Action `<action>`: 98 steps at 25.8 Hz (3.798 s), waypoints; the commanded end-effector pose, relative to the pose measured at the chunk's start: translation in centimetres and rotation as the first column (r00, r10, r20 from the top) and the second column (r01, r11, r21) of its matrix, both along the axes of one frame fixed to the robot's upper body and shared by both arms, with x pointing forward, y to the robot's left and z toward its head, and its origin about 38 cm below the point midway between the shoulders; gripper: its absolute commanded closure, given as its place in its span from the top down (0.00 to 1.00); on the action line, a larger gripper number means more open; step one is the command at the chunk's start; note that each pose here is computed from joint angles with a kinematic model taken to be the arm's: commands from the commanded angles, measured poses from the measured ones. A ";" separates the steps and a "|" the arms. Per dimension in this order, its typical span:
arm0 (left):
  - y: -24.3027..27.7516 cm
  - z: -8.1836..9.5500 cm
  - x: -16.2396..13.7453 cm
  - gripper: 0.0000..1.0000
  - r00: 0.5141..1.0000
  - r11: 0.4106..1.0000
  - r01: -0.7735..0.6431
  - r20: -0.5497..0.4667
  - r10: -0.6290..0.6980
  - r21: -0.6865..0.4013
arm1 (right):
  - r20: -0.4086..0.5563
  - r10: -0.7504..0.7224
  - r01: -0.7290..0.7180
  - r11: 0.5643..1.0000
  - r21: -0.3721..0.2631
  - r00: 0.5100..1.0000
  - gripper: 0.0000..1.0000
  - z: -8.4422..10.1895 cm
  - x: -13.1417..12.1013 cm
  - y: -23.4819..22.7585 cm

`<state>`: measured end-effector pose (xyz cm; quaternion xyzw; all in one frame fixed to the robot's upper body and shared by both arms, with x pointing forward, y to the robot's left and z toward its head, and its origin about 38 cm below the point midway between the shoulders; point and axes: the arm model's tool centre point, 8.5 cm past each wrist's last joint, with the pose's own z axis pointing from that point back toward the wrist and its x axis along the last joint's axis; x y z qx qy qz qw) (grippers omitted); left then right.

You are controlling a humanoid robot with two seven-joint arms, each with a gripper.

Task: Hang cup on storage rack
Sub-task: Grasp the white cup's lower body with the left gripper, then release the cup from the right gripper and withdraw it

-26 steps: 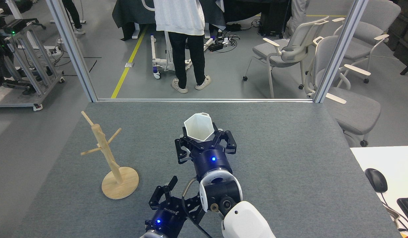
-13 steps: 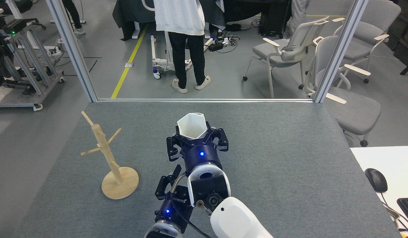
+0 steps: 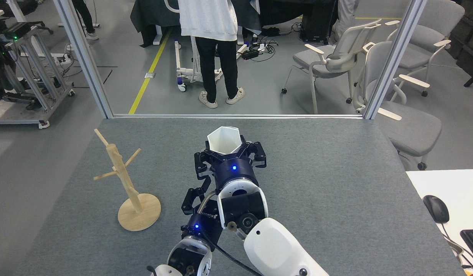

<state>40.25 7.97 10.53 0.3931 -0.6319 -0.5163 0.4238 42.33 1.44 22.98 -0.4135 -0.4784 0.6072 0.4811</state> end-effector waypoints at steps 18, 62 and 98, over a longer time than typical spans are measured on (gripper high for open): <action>0.3 1.5 3.5 0.99 0.999 0.999 -0.014 0.038 0.013 0.039 | -0.018 -0.007 0.006 1.000 -0.010 1.000 0.15 -0.7 0.1 -0.1; -0.7 3.5 5.0 0.00 0.986 0.994 0.099 0.132 -0.104 0.045 | 0.016 -0.017 0.017 0.999 -0.030 1.000 0.98 -0.6 0.0 0.0; 13.3 -7.4 -8.3 0.00 0.964 0.976 -0.212 0.172 0.200 0.052 | 0.212 -0.118 0.107 0.992 0.064 0.970 0.99 -16.8 5.0 -25.0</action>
